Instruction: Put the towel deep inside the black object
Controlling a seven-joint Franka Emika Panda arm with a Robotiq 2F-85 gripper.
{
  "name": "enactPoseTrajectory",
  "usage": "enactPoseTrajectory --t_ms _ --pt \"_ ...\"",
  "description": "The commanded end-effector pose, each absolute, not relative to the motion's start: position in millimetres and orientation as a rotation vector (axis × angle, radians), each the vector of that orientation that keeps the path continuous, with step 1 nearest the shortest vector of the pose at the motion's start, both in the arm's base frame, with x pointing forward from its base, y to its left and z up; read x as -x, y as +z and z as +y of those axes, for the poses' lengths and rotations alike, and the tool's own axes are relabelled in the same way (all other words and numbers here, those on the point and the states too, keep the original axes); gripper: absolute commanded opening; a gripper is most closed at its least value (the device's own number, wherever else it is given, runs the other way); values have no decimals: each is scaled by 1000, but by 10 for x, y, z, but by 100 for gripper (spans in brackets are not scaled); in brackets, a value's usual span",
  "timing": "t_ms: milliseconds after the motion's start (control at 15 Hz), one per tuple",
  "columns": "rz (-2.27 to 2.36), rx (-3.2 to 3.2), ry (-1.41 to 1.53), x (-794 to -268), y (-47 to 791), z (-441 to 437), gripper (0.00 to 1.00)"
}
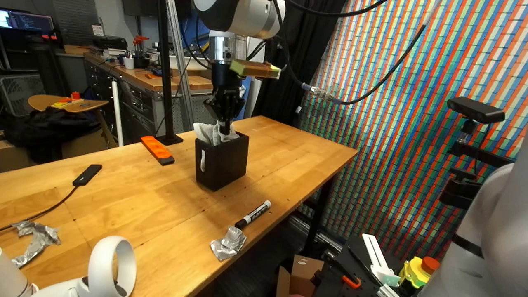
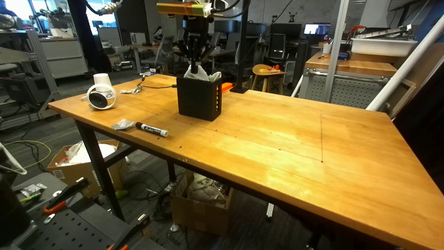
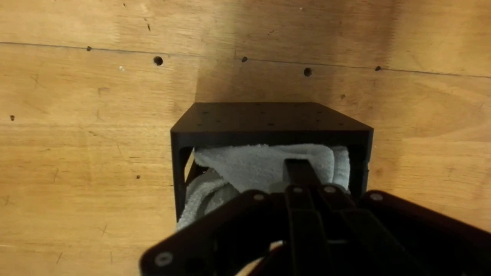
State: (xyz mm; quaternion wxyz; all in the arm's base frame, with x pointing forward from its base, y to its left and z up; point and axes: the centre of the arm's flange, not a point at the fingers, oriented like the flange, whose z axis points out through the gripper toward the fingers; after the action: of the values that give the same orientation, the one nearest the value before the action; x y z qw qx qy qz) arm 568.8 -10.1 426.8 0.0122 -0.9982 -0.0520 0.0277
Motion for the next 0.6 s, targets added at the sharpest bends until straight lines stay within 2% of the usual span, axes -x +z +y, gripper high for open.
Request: enactPoseTrajectory --t_ms 0,533 --pt "-206 3095 35 -5820 4252 -29 0" --pt "-291 3159 -9 -5902 3865 68 0"
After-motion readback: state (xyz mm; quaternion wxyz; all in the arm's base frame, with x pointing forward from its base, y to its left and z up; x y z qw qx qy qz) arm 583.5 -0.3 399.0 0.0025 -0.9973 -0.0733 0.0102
